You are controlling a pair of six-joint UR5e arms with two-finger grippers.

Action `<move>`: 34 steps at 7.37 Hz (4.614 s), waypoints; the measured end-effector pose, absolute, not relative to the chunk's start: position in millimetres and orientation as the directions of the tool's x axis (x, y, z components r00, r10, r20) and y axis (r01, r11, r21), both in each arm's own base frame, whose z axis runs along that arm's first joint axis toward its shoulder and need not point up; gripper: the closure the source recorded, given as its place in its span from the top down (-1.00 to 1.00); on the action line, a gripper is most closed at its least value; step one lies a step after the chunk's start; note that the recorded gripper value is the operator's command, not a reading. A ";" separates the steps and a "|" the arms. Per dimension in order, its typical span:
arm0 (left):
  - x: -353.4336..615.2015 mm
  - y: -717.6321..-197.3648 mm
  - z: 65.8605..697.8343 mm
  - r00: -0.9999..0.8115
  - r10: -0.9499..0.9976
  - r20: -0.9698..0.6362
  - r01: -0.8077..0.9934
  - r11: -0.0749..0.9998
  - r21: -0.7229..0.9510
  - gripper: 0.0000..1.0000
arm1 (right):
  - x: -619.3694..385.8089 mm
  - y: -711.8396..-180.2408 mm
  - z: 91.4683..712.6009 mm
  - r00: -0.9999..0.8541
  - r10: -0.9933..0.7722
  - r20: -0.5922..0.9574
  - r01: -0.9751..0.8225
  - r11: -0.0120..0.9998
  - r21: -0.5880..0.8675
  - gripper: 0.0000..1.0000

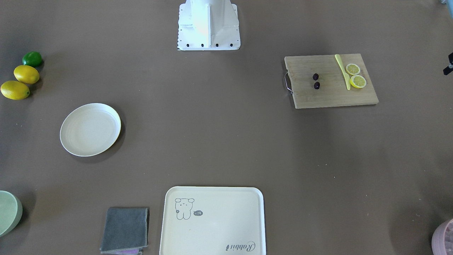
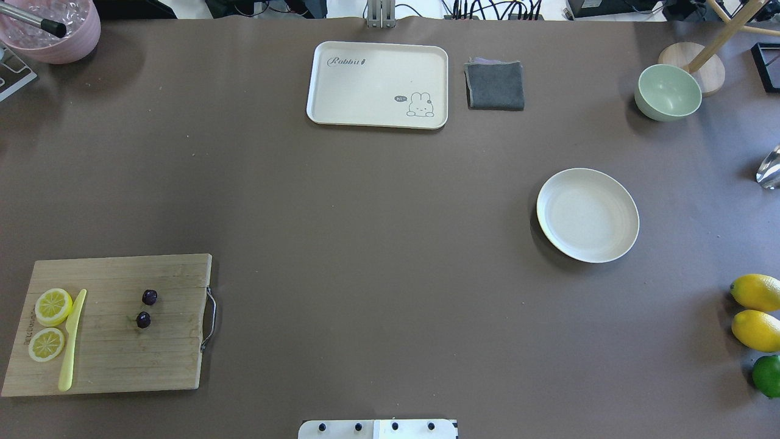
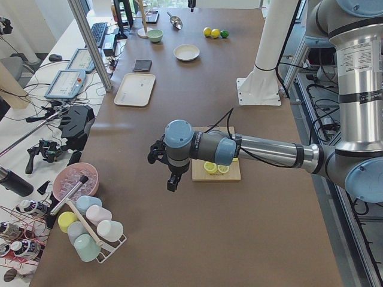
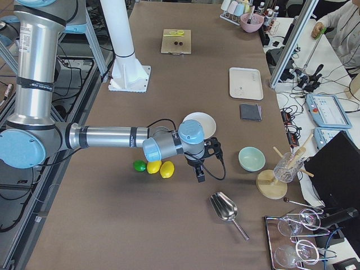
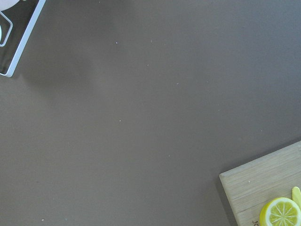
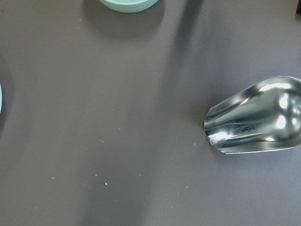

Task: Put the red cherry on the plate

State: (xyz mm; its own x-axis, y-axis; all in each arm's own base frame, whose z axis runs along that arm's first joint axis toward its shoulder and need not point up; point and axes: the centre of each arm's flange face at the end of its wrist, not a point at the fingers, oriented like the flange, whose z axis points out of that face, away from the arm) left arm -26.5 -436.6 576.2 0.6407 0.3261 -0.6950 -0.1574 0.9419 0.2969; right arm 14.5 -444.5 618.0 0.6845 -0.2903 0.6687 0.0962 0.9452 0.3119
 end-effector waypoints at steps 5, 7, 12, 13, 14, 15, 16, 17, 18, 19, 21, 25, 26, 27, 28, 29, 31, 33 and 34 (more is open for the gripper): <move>-26.0 -437.2 578.0 0.636 0.340 -0.692 -0.160 0.936 0.313 0.96 | 23.2 -446.4 617.9 0.684 -0.266 0.679 0.075 0.952 0.298 1.00; -25.4 -437.3 578.6 0.636 0.339 -0.693 -0.160 0.937 0.311 0.96 | 22.5 -451.7 616.5 0.683 -0.233 0.693 0.075 0.965 0.250 1.00; -19.1 -437.4 581.8 0.640 0.286 -0.713 -0.134 0.956 0.263 0.96 | -2.6 -475.6 589.9 0.614 -0.241 0.752 0.113 0.969 0.218 1.00; -13.4 -437.4 581.8 0.639 0.279 -0.717 -0.134 0.958 0.253 0.96 | -31.3 -486.6 574.0 0.579 -0.297 0.760 0.158 0.955 0.253 1.00; -9.7 -436.6 582.8 0.638 0.270 -0.721 -0.132 0.961 0.243 0.96 | -65.8 -501.8 557.5 0.549 -0.344 0.762 0.195 0.939 0.283 1.00; -7.2 -436.1 583.9 0.640 0.251 -0.727 -0.123 0.966 0.225 0.96 | -101.5 -517.0 545.7 0.525 -0.364 0.769 0.215 0.931 0.294 1.00; -5.4 -436.0 585.1 0.641 0.235 -0.731 -0.116 0.971 0.210 0.96 | -138.9 -526.3 539.0 0.505 -0.367 0.781 0.224 0.930 0.292 1.00; -4.4 -435.9 586.9 0.642 0.226 -0.733 -0.113 0.973 0.201 0.96 | -174.4 -532.3 536.1 0.497 -0.354 0.792 0.217 0.935 0.282 0.97; -4.0 -435.9 588.0 0.642 0.222 -0.734 -0.112 0.974 0.197 0.96 | -204.6 -536.1 540.5 0.500 -0.345 0.795 0.209 0.938 0.276 0.88; -3.8 -436.2 588.0 0.642 0.220 -0.734 -0.111 0.974 0.195 0.96 | -228.0 -537.5 549.9 0.512 -0.343 0.788 0.211 0.939 0.272 0.38; -2.7 -436.4 587.8 0.642 0.206 -0.738 -0.103 0.978 0.184 0.96 | -257.6 -537.4 559.2 0.533 -0.305 0.789 0.207 0.952 0.228 -1.00; -1.5 -436.5 584.3 0.643 0.190 -0.742 -0.090 0.981 0.173 0.96 | -294.5 -533.0 537.6 0.527 -0.265 0.808 0.198 0.962 0.186 -1.00; -1.0 -436.5 582.4 0.638 0.176 -0.750 -0.080 0.983 0.163 0.96 | -300.2 -539.0 515.6 0.517 -0.234 0.823 0.166 0.971 0.171 -1.00; 0.9 -436.0 572.2 0.617 0.159 -0.770 -0.059 0.986 0.157 0.96 | -314.9 -545.7 482.0 0.504 -0.166 0.848 0.114 0.986 0.125 -1.00; 8.3 -434.1 547.2 0.590 0.132 -0.797 -0.024 0.989 0.146 0.96 | -341.9 -543.8 444.1 0.484 -0.095 0.870 0.074 0.995 0.068 -1.00; 29.9 -428.8 509.7 0.571 0.079 -0.817 0.015 0.994 0.106 0.96 | -372.9 -533.2 409.1 0.464 -0.039 0.885 0.048 0.999 0.018 -1.00; 94.3 -399.5 446.0 0.555 0.003 -0.832 0.018 1.000 0.015 0.96 | -446.0 -490.4 352.6 0.446 0.023 0.895 0.015 0.999 -0.033 -1.00; 149.8 -372.0 416.8 0.546 0.006 -0.838 -0.035 0.999 -0.016 0.89 | -508.9 -447.7 314.7 0.437 0.052 0.898 -0.015 0.999 -0.051 -1.00; 179.7 -363.1 416.0 0.574 0.001 -0.819 -0.022 1.000 -0.015 0.87 | -526.3 -434.0 307.0 0.437 0.047 0.898 -0.020 0.999 -0.042 -1.00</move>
State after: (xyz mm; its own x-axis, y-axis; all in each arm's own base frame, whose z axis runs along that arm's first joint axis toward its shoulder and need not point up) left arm 179.7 -363.1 416.0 0.5744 0.0006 -0.8186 -0.0225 0.9996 -0.0151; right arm -526.3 -434.0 307.0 0.4369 0.0465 0.8983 -0.0201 0.9989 -0.0420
